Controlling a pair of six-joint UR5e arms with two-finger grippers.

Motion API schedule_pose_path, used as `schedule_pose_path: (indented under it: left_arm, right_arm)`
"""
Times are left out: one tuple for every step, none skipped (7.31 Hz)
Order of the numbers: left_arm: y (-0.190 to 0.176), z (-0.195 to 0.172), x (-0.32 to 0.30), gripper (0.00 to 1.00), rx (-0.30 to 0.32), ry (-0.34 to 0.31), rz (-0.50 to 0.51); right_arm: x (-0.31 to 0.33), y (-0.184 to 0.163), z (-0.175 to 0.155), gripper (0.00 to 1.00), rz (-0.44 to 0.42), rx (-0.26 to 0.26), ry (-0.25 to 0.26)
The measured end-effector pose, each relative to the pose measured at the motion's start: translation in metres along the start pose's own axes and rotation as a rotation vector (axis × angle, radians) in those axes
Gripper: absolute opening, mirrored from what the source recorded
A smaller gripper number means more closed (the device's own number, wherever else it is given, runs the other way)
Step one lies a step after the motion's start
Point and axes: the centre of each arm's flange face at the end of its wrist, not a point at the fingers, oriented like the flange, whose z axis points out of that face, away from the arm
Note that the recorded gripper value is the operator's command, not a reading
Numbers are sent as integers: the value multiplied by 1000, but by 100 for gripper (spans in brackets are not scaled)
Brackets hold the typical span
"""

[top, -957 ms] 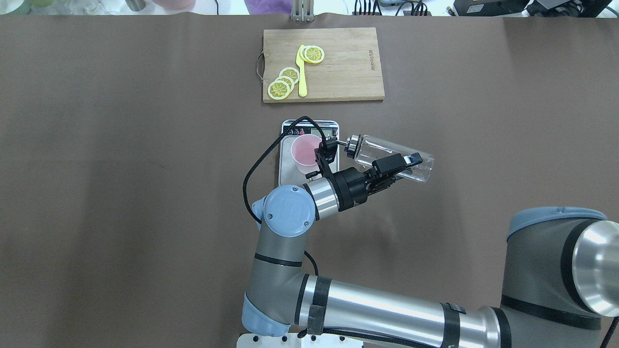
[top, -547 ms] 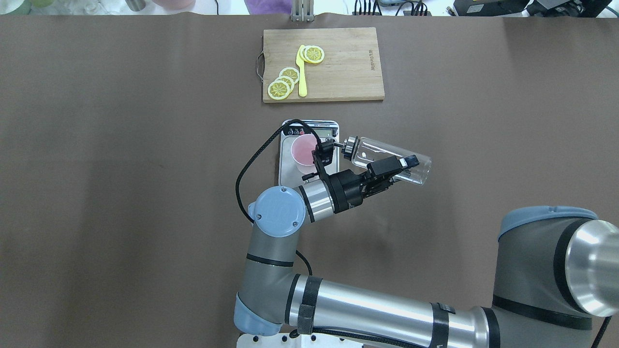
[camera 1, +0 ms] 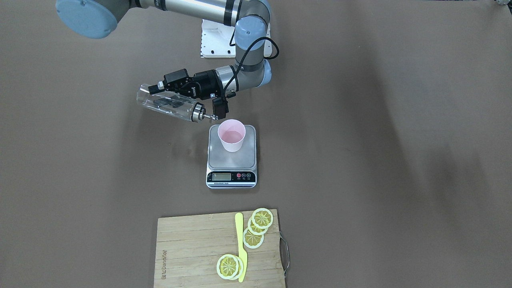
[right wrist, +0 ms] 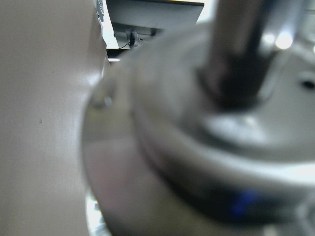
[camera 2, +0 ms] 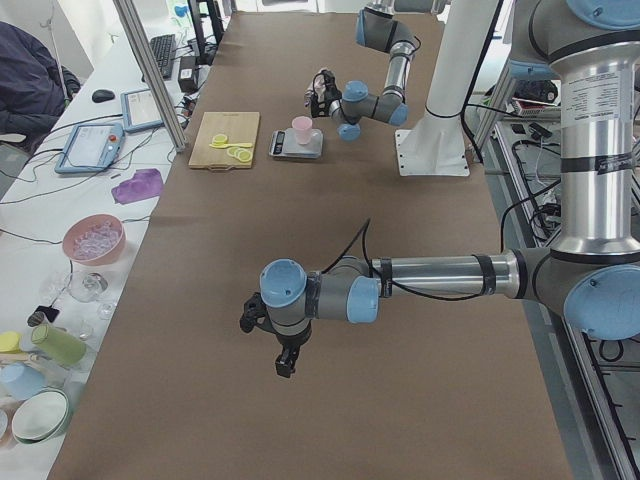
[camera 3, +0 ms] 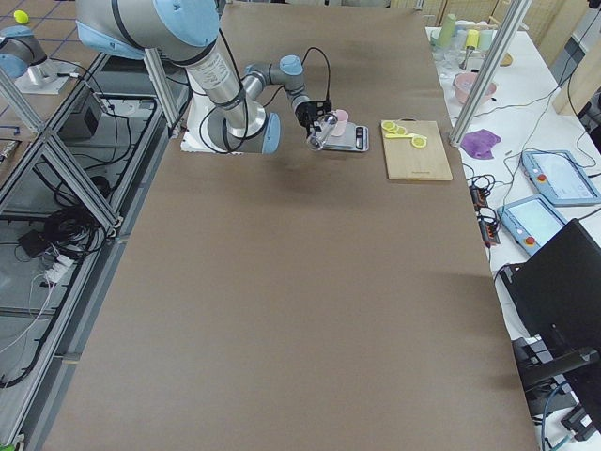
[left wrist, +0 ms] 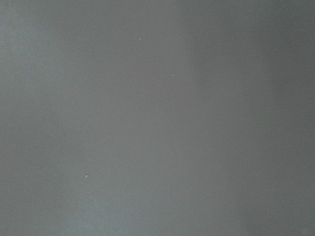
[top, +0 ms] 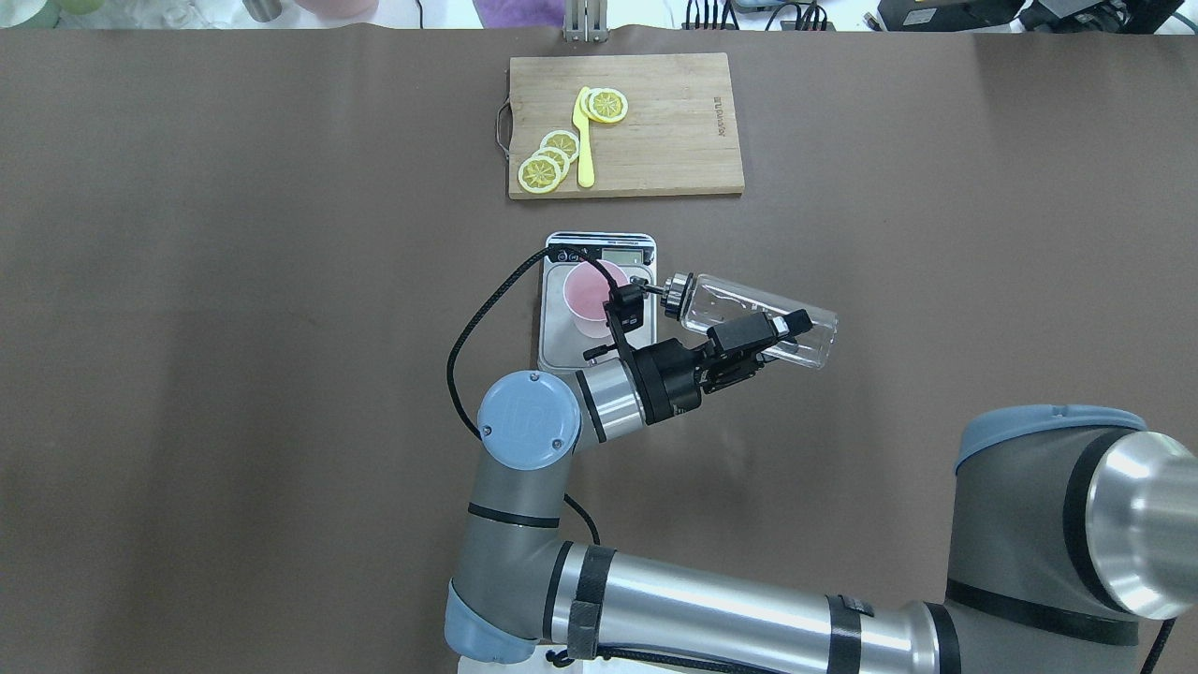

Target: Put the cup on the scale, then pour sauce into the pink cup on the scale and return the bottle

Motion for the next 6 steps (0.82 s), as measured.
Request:
schedule_pose_path:
  left_arm:
    - [0, 0, 0, 98, -1, 0, 0]
    - [0, 1, 0, 98, -1, 0, -1]
    - [0, 1, 0, 98, -1, 0, 0]
    - [0, 1, -1, 98, -1, 0, -1]
    - [0, 1, -1, 98, -2, 0, -1]
    - [0, 1, -1, 98, -2, 0, -1]
  right_arm:
    - [2, 1, 0, 0, 0, -3, 11]
    - [4, 1, -2, 0, -4, -6, 22]
    - [4, 0, -4, 0, -9, -10, 34]
    - [3, -1, -5, 0, -13, -12, 45]
    - [2, -1, -6, 0, -13, -13, 55]
    - [3, -1, -6, 0, -15, -15, 63]
